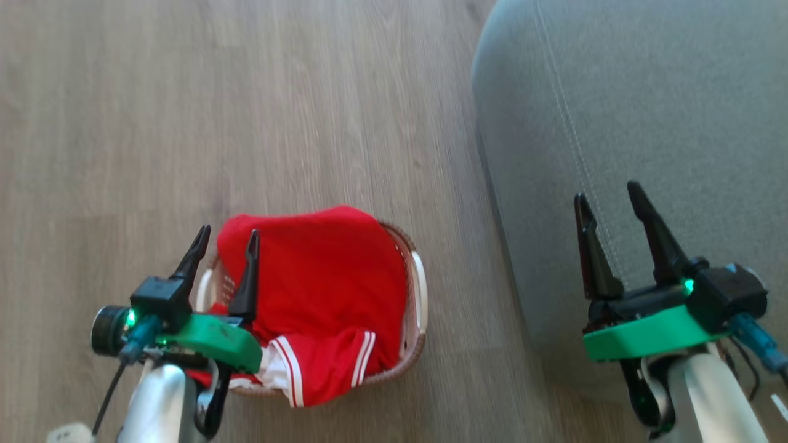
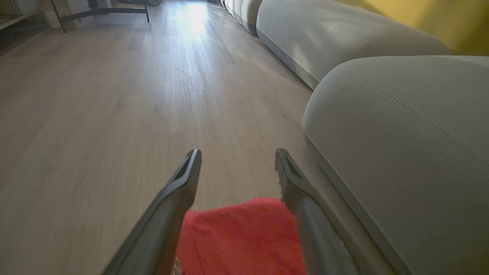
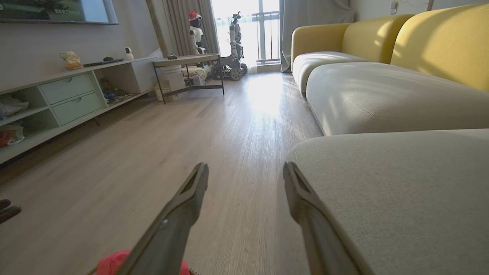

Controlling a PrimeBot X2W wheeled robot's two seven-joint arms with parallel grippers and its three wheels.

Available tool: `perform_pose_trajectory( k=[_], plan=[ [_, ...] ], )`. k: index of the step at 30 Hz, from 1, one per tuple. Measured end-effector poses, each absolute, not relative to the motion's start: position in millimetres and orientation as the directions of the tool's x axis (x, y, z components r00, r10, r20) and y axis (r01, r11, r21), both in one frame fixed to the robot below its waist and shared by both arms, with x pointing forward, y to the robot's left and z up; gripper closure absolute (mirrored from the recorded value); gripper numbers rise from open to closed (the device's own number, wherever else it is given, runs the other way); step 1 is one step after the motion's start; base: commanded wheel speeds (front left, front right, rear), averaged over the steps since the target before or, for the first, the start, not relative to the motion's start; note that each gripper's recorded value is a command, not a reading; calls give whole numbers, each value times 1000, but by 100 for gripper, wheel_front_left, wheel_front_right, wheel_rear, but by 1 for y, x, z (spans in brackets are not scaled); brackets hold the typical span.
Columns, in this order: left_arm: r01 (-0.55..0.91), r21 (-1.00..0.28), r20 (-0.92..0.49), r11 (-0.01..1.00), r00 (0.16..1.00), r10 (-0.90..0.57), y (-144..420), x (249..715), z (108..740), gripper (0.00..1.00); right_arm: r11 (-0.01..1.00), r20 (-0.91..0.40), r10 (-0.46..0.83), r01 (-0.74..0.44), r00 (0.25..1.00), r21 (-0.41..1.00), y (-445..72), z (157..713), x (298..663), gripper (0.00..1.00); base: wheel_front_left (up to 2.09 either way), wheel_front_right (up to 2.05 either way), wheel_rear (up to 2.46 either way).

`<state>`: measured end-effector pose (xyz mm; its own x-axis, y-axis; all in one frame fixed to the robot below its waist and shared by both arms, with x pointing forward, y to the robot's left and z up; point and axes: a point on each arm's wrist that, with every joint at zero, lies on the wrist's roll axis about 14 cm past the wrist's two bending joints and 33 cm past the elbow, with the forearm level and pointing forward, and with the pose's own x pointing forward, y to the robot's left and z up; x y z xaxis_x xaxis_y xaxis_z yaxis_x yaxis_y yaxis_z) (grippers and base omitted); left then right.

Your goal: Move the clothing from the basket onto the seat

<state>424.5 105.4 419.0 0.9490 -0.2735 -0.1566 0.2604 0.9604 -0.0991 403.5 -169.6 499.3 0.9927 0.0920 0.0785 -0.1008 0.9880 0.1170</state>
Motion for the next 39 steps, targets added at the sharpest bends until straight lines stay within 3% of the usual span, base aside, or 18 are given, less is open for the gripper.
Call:
perform_pose_trajectory(
  k=[13,27,32,39],
  plan=[
    [289,-141,-494,947,809,-320,93,443,294,0,995,16,51,-52,999,91,-187,468,436,0,0,0,0],
    [315,-147,-734,938,601,-317,93,443,191,0,996,-43,33,-29,999,83,-197,425,472,0,0,0,0],
    [387,-108,-819,916,487,-303,104,424,159,0,996,-65,32,-27,997,87,-198,411,480,0,0,0,0],
    [474,-88,-859,876,409,-307,105,418,136,0,996,-97,32,-24,995,88,-198,393,484,0,0,0,0]
  ],
)
